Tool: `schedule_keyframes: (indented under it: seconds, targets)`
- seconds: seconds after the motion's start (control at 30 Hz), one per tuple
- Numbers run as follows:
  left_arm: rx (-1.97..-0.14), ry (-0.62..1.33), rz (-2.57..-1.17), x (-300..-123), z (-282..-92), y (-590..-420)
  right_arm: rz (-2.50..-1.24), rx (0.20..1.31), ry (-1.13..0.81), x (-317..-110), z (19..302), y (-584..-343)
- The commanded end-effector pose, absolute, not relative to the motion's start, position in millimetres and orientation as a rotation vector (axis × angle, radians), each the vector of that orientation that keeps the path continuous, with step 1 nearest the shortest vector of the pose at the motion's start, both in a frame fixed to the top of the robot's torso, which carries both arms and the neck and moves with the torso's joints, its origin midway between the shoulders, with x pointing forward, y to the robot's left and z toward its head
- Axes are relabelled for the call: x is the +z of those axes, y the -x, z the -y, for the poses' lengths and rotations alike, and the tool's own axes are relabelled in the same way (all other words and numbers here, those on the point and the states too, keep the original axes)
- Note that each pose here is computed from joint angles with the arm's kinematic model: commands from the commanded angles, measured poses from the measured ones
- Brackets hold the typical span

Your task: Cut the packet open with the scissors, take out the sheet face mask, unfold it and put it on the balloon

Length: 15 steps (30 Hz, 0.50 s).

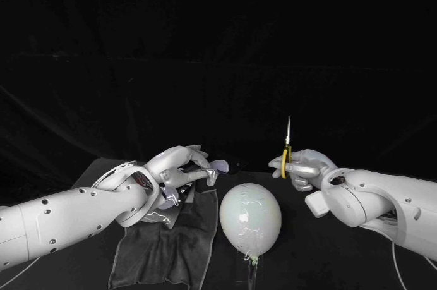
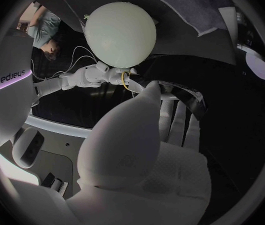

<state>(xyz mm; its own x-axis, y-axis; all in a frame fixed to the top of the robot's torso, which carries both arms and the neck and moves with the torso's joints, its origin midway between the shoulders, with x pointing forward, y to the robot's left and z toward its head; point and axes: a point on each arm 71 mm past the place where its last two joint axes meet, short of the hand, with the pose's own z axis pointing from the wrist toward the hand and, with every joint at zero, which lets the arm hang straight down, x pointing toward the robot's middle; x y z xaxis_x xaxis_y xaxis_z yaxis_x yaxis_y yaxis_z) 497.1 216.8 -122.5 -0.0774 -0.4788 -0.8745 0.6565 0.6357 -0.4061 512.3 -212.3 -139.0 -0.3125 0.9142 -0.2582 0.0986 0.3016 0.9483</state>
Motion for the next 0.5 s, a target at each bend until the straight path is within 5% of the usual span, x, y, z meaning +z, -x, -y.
schedule_keyframes:
  seconds: [0.03, 0.5]
  targets:
    - [-0.938, -0.274, -1.277, -111.0, -206.4, -496.1, -1.749, 1.201, -1.031, -142.8, 204.9, -507.8]
    - [-0.967, -0.345, -1.242, -88.5, -182.7, -496.5, -1.774, 1.230, -1.061, -139.0, 200.0, -501.8]
